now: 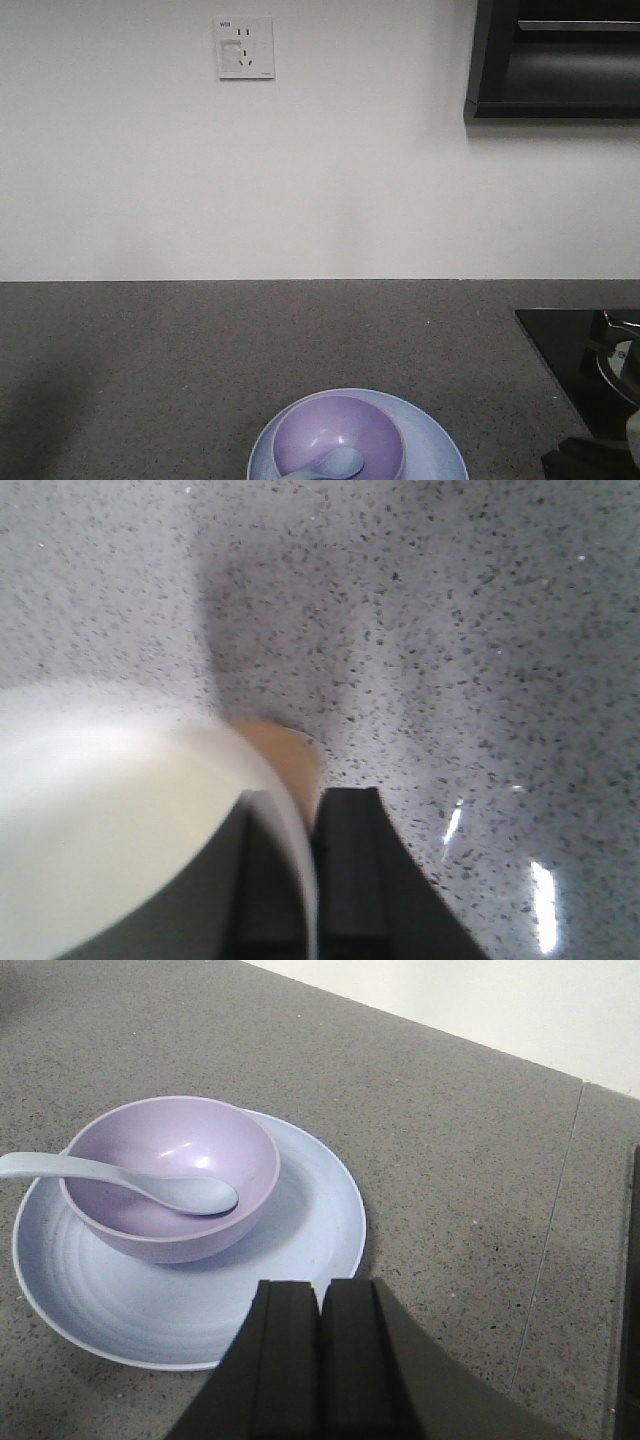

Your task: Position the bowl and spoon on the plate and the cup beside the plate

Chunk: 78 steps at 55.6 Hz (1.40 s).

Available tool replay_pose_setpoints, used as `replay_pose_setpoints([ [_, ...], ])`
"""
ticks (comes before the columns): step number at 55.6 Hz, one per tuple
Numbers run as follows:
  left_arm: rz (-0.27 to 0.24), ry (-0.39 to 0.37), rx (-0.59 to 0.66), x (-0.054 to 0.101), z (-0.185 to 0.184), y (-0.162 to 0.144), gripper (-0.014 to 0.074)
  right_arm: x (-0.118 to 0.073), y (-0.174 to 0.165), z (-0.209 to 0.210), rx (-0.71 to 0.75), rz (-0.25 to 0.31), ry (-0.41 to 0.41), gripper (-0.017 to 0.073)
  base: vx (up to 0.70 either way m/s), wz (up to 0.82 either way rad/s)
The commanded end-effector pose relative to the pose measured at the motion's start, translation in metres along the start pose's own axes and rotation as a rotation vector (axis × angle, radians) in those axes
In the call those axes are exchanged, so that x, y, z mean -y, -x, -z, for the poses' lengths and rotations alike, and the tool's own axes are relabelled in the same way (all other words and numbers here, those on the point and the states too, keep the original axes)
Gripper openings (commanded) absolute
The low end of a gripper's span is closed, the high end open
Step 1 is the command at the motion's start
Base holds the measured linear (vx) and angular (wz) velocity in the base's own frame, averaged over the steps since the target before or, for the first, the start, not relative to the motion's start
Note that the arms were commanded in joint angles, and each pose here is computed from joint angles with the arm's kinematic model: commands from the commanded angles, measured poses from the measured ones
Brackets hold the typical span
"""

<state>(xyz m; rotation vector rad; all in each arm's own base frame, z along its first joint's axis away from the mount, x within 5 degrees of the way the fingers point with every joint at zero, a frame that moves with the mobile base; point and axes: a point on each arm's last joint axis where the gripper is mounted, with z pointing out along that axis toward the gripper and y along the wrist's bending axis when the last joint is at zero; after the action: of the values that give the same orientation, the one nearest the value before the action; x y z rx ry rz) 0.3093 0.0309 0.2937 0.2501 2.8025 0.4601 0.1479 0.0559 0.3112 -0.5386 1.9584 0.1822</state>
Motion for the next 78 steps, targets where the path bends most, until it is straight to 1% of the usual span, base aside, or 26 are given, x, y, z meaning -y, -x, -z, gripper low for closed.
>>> replay_pose_setpoints([
  [1,0.043,-0.004,0.102,-0.007,0.026,0.004,-0.0009,0.005,0.016,0.006,0.11,0.015,-0.044,-0.0001,0.0,0.0],
  [8,0.075,-0.054,0.154,-0.004,0.046,0.007,-0.0007,0.005,0.016,0.006,0.11,0.015,-0.045,-0.0001,0.0,0.0],
  [16,0.084,-0.125,0.256,0.006,0.079,0.013,-0.0006,0.005,0.016,0.006,0.111,0.014,-0.044,-0.0001,0.0,0.0],
  [22,0.095,-0.224,0.347,0.019,0.104,0.019,-0.0003,0.005,0.016,0.006,0.111,0.012,-0.044,-0.0001,0.0,0.0],
  [27,0.106,-0.333,0.404,0.032,0.121,0.025,-0.0001,0.005,0.016,0.006,0.111,0.012,-0.044,-0.0001,0.0,0.0],
  [31,0.094,-0.402,0.437,0.044,0.132,0.03,0.0,0.005,0.016,0.006,0.11,0.01,-0.043,-0.0001,0.0,0.0],
  [33,0.077,-0.423,0.451,0.05,0.135,0.032,0.0,0.005,0.016,0.006,0.11,0.01,-0.043,-0.0001,0.0,0.0],
  [36,0.033,-0.445,0.467,0.06,0.138,0.034,0.0,0.005,0.016,0.006,0.111,0.008,-0.042,-0.0001,0.0,0.0],
  [37,0.007,-0.454,0.475,0.065,0.139,0.035,0.0,0.005,0.016,0.006,0.111,0.007,-0.042,-0.0001,0.0,0.0],
  [42,-0.092,-0.489,0.492,0.084,0.141,0.039,0.0,0.004,0.017,0.006,0.115,-0.016,-0.034,-0.0001,0.0,0.0],
  [45,-0.135,-0.511,0.495,0.096,0.142,0.04,0.0,0.004,0.017,0.006,0.119,-0.023,-0.033,-0.0001,0.0,0.0],
  [52,-0.194,-0.54,0.471,0.119,0.139,0.044,0.0,0.004,0.017,0.006,0.119,-0.023,-0.033,-0.0001,0.0,0.0],
  [56,-0.238,-0.559,0.443,0.135,0.137,0.043,0.0,0.004,0.017,0.006,0.119,-0.023,-0.033,-0.0001,0.0,0.0],
  [60,-0.283,-0.567,0.42,0.149,0.135,0.042,0.0,0.004,0.017,0.006,0.119,-0.021,-0.033,-0.0001,0.0,0.0],
  [63,-0.312,-0.556,0.416,0.156,0.134,0.042,0.0,0.004,0.017,0.006,0.118,-0.021,-0.033,-0.0001,0.0,0.0],
  [67,-0.338,-0.534,0.412,0.162,0.132,0.042,0.0,0.004,0.017,0.006,0.117,-0.021,-0.032,-0.0001,0.0,0.0],
  [71,-0.334,-0.541,0.397,0.166,0.13,0.043,0.0,0.004,0.017,0.006,0.116,-0.021,-0.031,-0.0001,0.0,0.0],
  [78,-0.337,-0.542,0.356,0.169,0.125,0.042,0.0,0.004,0.017,0.006,0.113,-0.02,-0.031,-0.0001,0.0,0.0],
])
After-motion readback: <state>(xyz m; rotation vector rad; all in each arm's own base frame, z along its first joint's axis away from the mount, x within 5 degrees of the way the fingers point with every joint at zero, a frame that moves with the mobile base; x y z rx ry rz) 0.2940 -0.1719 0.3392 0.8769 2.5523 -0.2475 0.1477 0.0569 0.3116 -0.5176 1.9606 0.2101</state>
